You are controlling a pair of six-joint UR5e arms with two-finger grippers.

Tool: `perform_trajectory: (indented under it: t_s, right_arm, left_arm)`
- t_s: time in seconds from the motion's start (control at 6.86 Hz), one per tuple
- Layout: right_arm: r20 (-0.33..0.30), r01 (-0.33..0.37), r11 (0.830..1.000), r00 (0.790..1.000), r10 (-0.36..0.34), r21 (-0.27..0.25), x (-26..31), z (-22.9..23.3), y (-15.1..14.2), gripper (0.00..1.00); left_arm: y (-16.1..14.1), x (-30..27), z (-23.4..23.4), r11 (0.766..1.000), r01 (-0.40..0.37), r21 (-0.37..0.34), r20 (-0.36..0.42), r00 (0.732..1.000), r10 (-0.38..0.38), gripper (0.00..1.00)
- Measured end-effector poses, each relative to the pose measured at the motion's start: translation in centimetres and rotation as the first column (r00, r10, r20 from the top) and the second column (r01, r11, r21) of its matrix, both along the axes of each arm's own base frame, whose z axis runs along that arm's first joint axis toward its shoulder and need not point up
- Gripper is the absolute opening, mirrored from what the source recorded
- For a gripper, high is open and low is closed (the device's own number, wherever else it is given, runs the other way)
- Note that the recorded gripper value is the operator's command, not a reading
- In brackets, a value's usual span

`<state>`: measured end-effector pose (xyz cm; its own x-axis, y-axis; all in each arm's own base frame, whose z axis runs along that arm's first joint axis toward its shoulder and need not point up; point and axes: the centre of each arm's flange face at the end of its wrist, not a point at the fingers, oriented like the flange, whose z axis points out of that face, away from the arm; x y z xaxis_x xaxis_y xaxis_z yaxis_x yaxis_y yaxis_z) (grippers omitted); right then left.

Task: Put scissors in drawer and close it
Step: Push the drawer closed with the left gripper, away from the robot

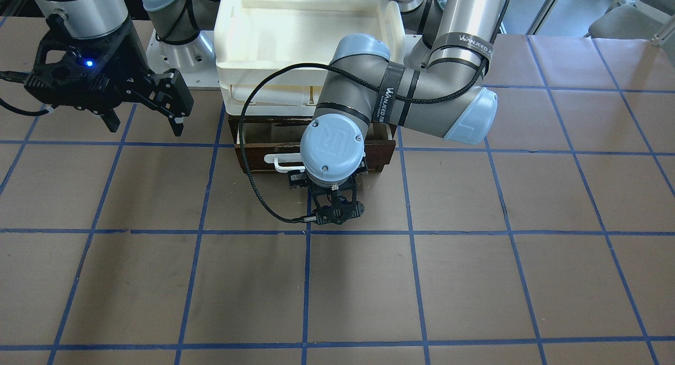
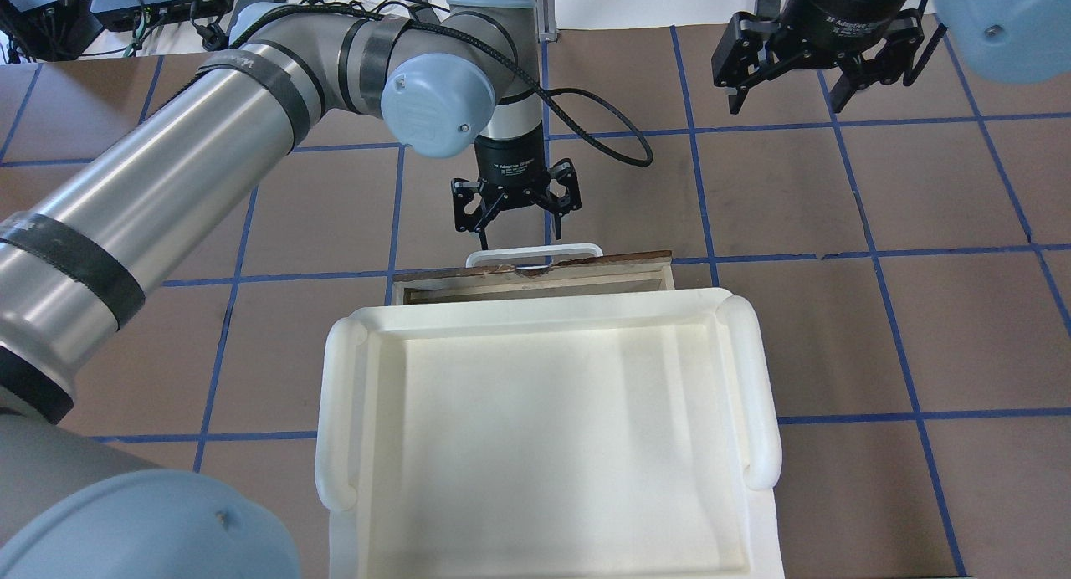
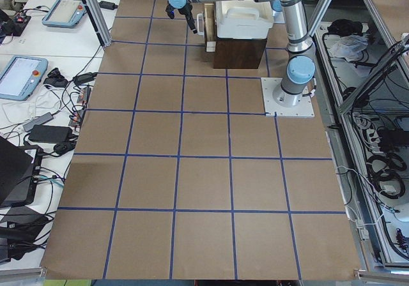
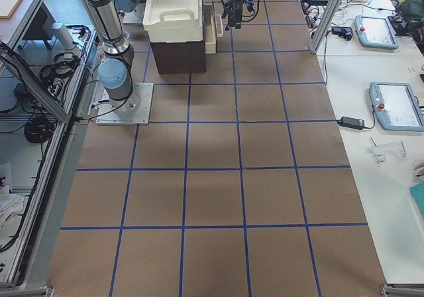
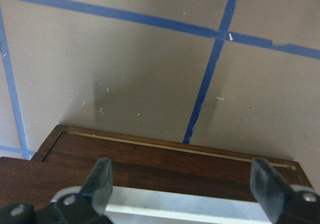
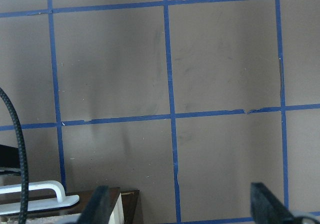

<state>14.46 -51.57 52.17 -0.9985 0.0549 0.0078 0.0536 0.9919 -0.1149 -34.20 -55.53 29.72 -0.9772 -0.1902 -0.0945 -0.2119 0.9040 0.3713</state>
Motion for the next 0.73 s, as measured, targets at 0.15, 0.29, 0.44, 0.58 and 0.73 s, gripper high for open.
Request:
perform_trajectory:
  t_s: [0.15, 0.29, 0.44, 0.58, 0.73]
  right_arm:
    - [0.000, 0.000, 1.000, 1.000, 0.000, 0.000, 0.0, 0.0, 0.0, 1.00]
    - [0.000, 0.000, 1.000, 1.000, 0.000, 0.000, 0.0, 0.0, 0.0, 1.00]
    - [0.000, 0.000, 1.000, 1.000, 0.000, -0.001, 0.0, 0.0, 0.0, 1.00]
    - [0.000, 0.000, 1.000, 1.000, 0.000, -0.001, 0.0, 0.0, 0.0, 1.00]
    - [0.000, 0.000, 1.000, 1.000, 0.000, -0.002, 0.0, 0.0, 0.0, 1.00]
  left_arm:
    - [0.4, -0.1, -0.3, 1.000, 0.000, 0.015, 0.007, 1.000, 0.000, 1.00]
    - [0.9, -0.2, -0.7, 1.000, 0.001, 0.028, 0.012, 1.000, -0.002, 1.00]
    - [1.5, -0.3, -1.1, 0.999, 0.005, 0.040, 0.017, 1.000, -0.006, 1.00]
    - [2.1, -0.6, -1.3, 0.999, 0.011, 0.048, 0.020, 1.000, -0.012, 1.00]
    - [2.5, -0.9, -1.4, 0.998, 0.016, 0.055, 0.022, 1.000, -0.018, 1.00]
